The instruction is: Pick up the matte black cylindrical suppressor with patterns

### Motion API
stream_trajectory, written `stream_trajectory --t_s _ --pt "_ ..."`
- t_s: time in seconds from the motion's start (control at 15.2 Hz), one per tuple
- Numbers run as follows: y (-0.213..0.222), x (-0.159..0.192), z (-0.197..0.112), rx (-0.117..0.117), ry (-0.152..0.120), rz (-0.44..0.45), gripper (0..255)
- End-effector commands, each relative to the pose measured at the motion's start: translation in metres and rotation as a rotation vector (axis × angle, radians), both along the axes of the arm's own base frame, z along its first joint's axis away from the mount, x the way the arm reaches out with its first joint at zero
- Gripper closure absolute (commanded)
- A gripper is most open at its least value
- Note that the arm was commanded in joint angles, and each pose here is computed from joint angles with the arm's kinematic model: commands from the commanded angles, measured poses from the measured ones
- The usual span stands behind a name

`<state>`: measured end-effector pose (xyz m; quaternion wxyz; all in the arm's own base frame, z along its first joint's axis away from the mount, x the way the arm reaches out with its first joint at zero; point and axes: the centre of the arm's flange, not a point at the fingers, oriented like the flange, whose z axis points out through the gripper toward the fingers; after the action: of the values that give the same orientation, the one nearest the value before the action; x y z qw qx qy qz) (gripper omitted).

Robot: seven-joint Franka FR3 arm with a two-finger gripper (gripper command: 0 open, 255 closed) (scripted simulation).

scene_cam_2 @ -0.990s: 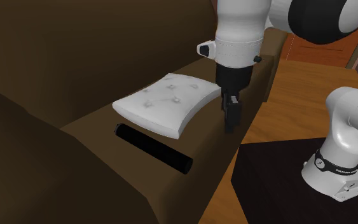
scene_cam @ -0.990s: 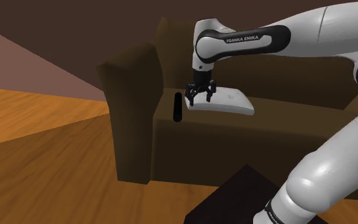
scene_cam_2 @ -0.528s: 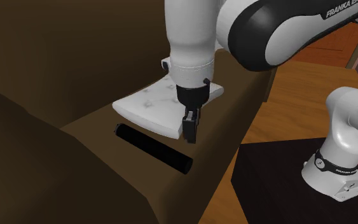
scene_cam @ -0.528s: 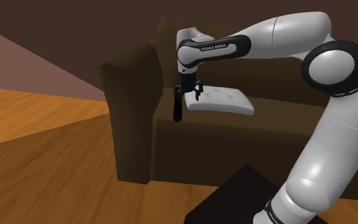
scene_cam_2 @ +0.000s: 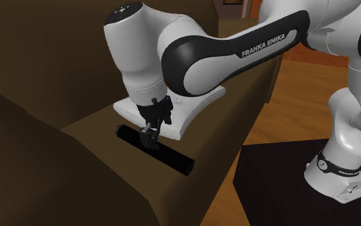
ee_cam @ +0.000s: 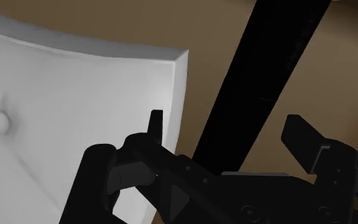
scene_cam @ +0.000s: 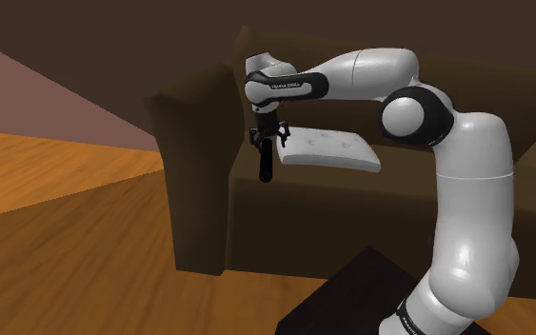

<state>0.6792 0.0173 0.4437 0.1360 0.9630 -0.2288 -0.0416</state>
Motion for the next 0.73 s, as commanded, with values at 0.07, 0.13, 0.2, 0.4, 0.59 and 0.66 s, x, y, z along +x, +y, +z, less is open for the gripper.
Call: stream_trajectory --t_s 0.07,0.13,0.2,0.4,0.59,0.66 --pt "-0.012 0.034 -0.015 -0.036 0.005 -0.047 0" --pt "-0.016 0.046 -0.02 -0.047 0.007 -0.062 0" --pt "-0.021 0.058 -0.025 -0.058 0.008 -0.077 0" --pt "-0.021 0.058 -0.04 -0.058 0.008 -0.077 0" --pt "-0.021 0.058 -0.056 -0.058 0.008 -0.077 0" --pt "-0.021 0.058 -0.062 -0.058 0.008 -0.077 0"
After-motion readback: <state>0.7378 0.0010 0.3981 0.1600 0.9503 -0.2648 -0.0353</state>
